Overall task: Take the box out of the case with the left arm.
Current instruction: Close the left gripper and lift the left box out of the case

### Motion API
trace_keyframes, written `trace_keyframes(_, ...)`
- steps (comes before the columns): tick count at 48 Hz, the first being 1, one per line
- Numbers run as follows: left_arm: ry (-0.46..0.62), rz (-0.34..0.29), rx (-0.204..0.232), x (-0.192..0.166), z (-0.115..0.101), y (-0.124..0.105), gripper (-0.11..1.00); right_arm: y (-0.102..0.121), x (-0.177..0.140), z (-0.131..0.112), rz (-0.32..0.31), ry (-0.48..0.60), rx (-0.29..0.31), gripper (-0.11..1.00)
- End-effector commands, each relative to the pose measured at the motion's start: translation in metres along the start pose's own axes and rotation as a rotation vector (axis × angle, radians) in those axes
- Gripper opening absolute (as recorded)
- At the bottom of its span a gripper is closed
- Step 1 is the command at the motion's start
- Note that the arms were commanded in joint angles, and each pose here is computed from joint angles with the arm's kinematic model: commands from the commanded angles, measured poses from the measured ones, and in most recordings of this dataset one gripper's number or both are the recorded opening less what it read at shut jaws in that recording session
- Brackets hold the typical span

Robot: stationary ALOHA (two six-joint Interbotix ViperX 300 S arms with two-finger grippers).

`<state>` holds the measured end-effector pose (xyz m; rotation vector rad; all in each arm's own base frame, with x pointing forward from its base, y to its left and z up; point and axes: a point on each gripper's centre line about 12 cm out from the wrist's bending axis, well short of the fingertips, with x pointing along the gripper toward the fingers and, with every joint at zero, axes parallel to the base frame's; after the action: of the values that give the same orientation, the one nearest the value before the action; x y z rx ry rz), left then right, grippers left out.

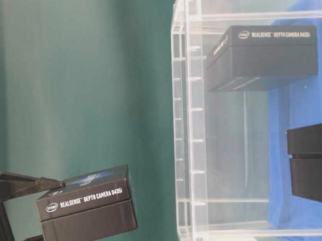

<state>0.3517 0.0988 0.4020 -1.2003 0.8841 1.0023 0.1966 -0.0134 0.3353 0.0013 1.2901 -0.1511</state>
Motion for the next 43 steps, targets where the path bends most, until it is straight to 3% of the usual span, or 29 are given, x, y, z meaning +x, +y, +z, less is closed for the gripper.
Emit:
trace_keyframes(1,-0.021,-0.051,-0.006,-0.0213,0.001,0.0037,0.64,-0.0008,-0.0032,0.0022,-0.002,-0.015,0.002,0.0)
trace_keyframes(43,-0.013,-0.055,0.014,-0.0219,-0.0063,0.0017,0.64,-0.0008,-0.0036,0.0027,-0.002,-0.018,0.002,0.0)
